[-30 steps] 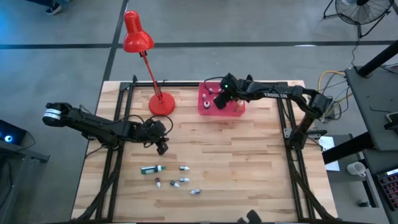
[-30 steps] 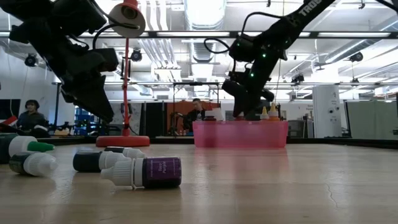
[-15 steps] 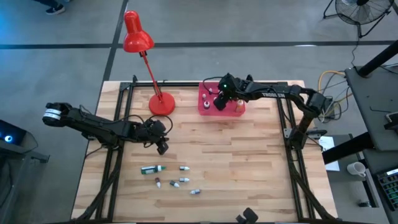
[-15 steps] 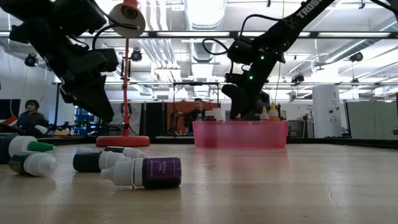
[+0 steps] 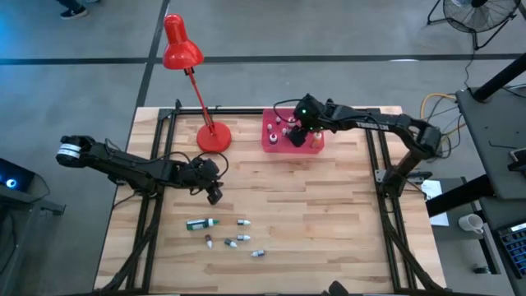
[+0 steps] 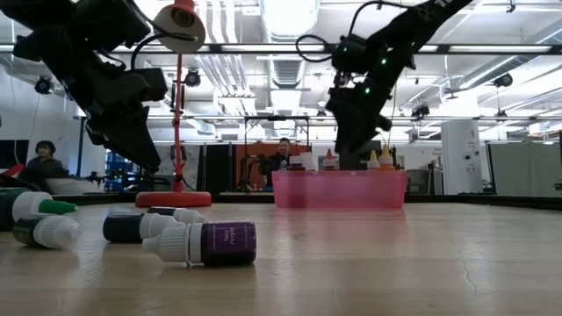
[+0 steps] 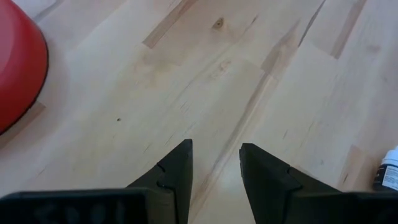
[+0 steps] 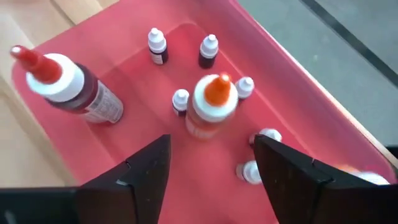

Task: Pick & Place food coloring
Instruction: Put the large green food coloring bottle into the red bin

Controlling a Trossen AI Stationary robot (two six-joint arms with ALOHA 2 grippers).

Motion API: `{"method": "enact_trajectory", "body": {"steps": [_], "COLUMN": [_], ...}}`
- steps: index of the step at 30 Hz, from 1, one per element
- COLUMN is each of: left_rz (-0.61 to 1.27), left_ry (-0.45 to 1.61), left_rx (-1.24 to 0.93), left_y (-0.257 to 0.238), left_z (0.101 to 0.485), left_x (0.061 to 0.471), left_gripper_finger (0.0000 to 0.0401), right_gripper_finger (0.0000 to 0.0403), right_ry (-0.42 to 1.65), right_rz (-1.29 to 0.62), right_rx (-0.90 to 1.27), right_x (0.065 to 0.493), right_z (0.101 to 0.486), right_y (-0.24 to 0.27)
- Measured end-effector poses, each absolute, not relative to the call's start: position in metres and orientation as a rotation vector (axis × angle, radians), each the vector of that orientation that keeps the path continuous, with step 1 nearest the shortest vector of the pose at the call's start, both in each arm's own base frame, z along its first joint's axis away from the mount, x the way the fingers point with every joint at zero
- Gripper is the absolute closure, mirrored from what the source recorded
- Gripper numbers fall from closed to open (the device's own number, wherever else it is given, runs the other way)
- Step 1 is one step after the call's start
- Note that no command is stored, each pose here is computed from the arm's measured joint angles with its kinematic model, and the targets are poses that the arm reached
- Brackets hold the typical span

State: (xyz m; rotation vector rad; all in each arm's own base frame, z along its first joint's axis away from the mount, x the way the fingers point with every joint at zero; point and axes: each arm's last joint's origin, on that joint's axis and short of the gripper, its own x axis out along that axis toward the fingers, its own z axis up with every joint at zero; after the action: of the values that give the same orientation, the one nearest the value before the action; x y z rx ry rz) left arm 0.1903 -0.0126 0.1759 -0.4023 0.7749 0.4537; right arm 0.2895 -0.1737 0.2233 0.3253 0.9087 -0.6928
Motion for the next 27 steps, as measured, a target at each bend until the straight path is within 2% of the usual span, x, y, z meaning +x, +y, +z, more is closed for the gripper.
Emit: {"method": "enact_trajectory", "body": {"steps": [4,7,12,22,27], "left_rz": [0.441,0.383,0.267,0.178,0.114], "left_ry": [0.781,0.818,0.925,1.039,1.125], "left_rx": [-0.403,-0.429,-0.42,-0.356,-0.279], "left_y": [-0.013,-0.015,-0.019,-0.029,-0.045], "left_z": [0.176,0.175,0.171,0.175,0.189], "left_x": [0.19,0.19,0.185,0.178,0.173], "left_gripper_finger": [0.0295,0.0295,0.0295,0.0295,0.0295], "right_gripper_finger": [0.017,0.0168,0.017,0.017,0.017], "right_ry": [0.862,0.803,0.784,0.824,0.724], "right_rz": [-0.632,-0.508,-0.368,-0.135,-0.028], "right_rx": [0.4,0.438,0.387,0.25,0.212], "right_x": [0.283,0.284,0.294,0.319,0.339], "right_z": [0.242,0.258,0.27,0.262,0.257], "right_y": [-0.161,-0.145,-0.107,-0.021,0.011]}}
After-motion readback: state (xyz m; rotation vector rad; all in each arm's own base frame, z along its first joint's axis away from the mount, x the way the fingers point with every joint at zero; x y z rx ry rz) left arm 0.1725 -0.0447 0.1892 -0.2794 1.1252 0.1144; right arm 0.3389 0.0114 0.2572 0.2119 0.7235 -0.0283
